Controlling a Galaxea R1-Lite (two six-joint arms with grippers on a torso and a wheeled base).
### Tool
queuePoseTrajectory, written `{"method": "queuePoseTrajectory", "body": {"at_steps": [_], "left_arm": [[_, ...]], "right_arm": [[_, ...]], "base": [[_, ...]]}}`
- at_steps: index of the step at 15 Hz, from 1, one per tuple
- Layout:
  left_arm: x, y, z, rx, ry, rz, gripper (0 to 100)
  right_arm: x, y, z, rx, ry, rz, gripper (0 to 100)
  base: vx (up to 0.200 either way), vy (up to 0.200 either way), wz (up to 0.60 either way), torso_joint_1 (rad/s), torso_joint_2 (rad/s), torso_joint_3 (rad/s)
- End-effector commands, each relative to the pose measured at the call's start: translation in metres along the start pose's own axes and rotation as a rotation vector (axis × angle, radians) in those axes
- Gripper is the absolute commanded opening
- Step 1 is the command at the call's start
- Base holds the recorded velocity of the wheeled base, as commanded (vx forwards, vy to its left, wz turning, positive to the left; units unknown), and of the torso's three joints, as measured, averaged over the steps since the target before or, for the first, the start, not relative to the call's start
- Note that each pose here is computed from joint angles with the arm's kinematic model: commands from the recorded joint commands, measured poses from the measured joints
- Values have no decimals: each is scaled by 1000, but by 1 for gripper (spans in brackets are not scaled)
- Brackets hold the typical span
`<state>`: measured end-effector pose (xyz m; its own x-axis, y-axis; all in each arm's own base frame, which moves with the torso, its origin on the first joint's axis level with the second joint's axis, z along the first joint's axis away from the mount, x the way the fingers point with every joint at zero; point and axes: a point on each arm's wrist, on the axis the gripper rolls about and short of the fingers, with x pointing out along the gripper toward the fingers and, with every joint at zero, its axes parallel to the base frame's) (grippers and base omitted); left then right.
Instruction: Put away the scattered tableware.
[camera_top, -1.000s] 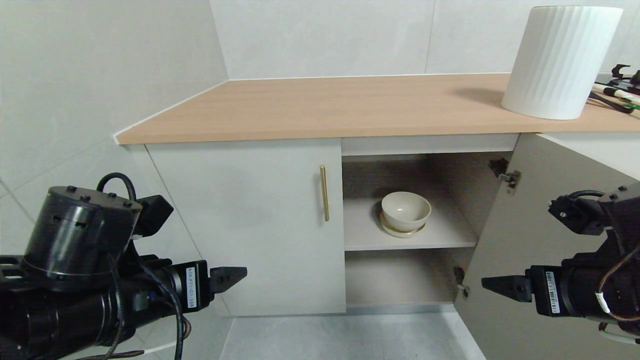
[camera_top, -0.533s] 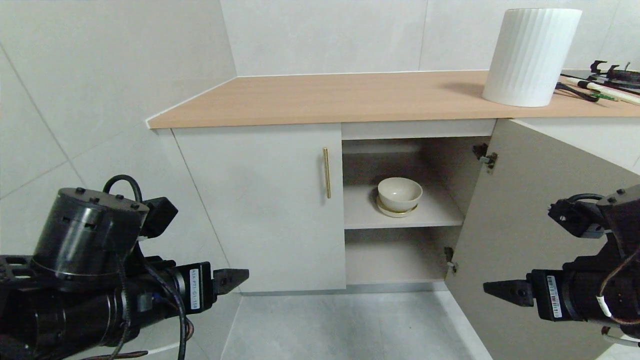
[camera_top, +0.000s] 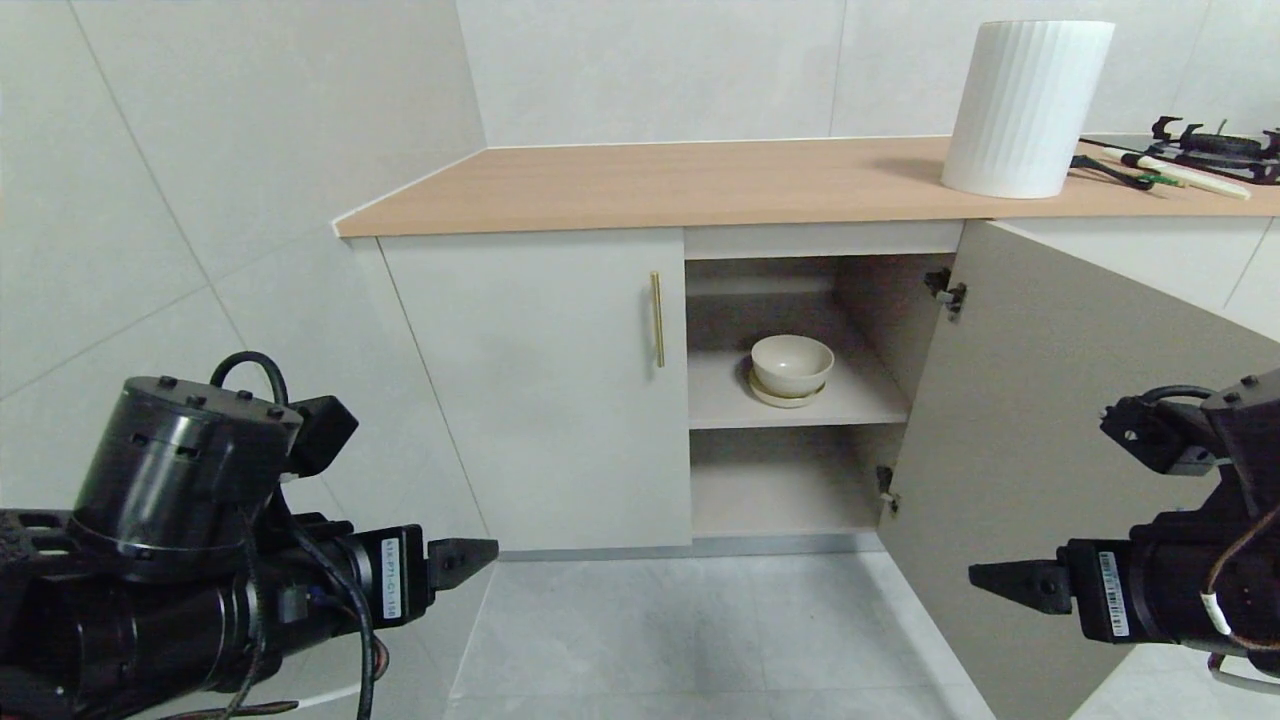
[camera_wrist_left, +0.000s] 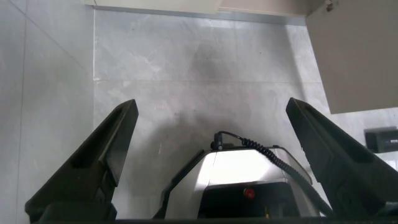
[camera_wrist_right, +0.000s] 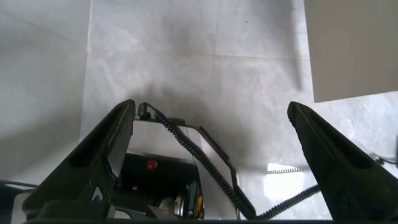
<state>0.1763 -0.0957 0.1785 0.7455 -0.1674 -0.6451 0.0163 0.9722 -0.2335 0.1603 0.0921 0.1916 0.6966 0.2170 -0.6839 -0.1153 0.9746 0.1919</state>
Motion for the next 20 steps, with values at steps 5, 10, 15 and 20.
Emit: {"method": "queuePoseTrajectory", "body": {"at_steps": [5, 10, 15, 20], "left_arm": [[0, 1, 0, -2, 0, 4, 100], [0, 1, 0, 0, -2, 8, 100], [0, 1, 0, 4, -2, 6, 100], [0, 1, 0, 3, -2, 8, 100]], "right_arm": [[-14, -1, 2, -1, 18, 7, 100], [-15, -1, 3, -3, 9, 7, 100], [-28, -9, -10, -102, 100, -32, 100], [-46, -15, -12, -129, 115, -53, 100]], "base": [[0, 0, 0, 0, 0, 0], [0, -40, 0, 1, 0, 1], [0, -200, 0, 2, 0, 3], [0, -200, 0, 3, 1, 4]]}}
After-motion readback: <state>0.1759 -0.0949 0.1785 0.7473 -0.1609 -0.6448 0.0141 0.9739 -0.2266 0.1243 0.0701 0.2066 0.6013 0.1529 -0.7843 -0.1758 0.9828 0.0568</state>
